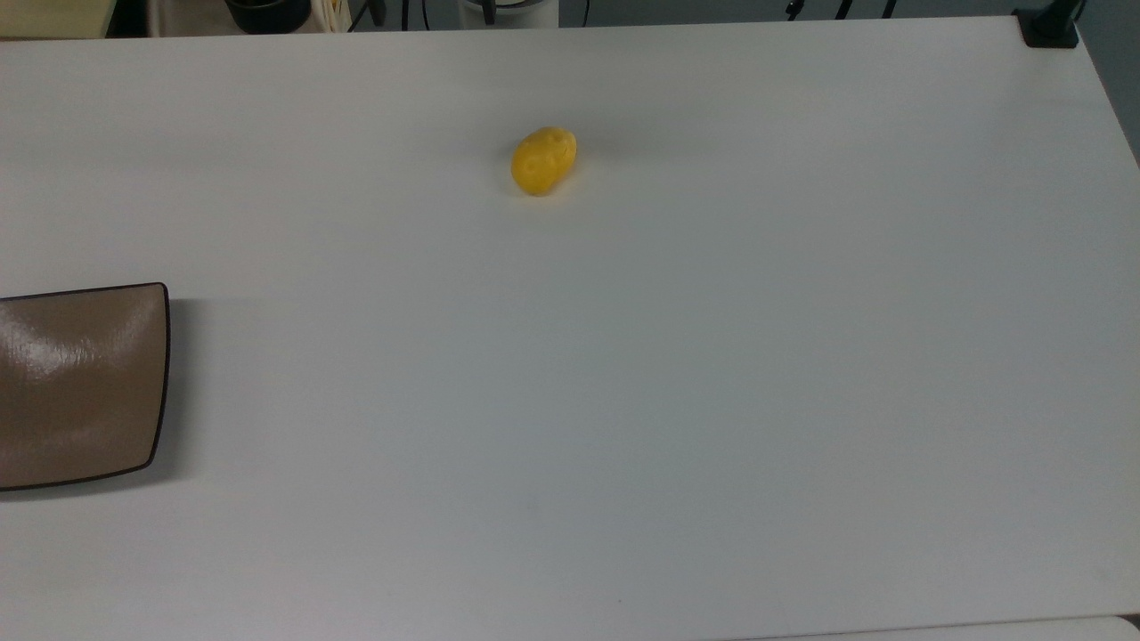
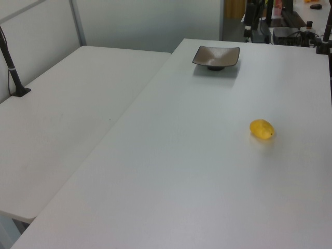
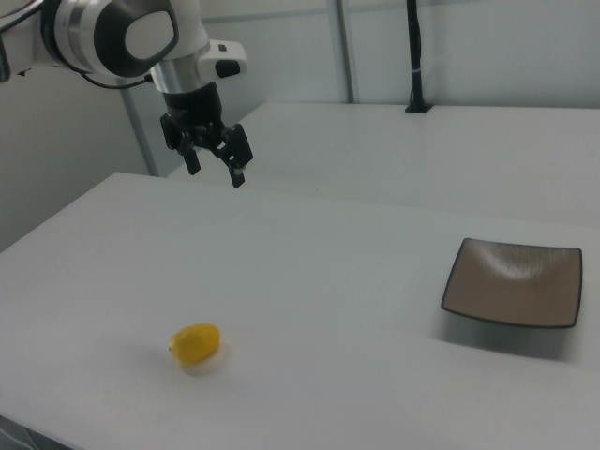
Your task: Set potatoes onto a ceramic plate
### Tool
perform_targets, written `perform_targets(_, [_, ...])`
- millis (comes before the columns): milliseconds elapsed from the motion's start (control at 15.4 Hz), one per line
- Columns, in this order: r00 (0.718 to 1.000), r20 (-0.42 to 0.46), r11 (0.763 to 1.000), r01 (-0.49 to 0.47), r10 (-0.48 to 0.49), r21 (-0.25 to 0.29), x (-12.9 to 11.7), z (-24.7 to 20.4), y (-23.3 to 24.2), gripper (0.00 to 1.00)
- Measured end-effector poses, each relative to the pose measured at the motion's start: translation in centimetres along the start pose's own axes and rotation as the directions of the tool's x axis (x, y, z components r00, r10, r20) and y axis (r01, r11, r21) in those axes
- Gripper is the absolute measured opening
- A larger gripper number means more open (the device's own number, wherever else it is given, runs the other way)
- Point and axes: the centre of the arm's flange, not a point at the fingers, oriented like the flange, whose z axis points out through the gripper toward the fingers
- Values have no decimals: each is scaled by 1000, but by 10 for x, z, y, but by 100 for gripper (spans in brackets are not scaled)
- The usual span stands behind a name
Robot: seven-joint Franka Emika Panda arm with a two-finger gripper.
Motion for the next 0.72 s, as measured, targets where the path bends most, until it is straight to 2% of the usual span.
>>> perform_targets(716, [1000,27,1000,0,0,0,-3,1,0,100])
